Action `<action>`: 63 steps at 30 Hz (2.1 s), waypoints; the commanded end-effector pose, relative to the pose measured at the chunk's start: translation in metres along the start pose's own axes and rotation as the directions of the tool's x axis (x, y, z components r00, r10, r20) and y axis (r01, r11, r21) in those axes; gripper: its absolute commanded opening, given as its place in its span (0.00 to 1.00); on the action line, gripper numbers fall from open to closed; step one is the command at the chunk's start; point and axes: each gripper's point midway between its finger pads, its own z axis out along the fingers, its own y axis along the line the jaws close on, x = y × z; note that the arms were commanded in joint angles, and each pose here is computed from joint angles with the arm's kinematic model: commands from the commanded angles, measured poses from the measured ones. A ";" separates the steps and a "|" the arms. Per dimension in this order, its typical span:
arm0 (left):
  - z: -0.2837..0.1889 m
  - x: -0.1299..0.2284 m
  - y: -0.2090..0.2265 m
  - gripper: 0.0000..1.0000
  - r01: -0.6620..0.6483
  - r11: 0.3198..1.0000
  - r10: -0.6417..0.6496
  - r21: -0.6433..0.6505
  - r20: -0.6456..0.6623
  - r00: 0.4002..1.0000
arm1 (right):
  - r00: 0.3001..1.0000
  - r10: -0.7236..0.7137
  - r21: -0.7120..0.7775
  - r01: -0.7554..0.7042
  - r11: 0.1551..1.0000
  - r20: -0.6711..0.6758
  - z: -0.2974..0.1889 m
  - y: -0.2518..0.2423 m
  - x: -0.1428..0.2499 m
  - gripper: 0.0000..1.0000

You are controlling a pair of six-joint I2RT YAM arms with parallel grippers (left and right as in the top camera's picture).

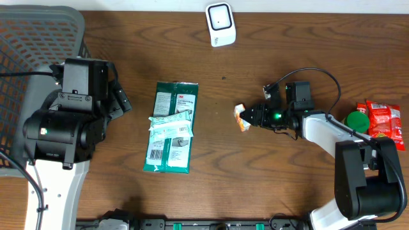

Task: Scan the item barcode
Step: 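Carry the Kleenex pack left toward the scanner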

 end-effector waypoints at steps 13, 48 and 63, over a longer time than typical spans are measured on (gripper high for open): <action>-0.002 -0.003 0.004 0.95 0.007 1.000 -0.007 -0.017 0.012 1.000 | 0.966 -0.259 0.206 0.250 0.946 0.020 -0.050 0.053 -0.066 0.69; -0.002 -0.003 0.004 0.95 0.007 1.000 -0.007 -0.017 0.012 1.000 | 0.816 -0.534 0.539 0.558 0.631 -0.219 0.010 0.010 0.009 0.33; -0.002 -0.003 0.004 0.95 0.007 1.000 -0.007 -0.017 0.012 1.000 | 0.816 -0.542 0.528 0.556 0.642 -0.200 0.002 0.022 0.008 0.20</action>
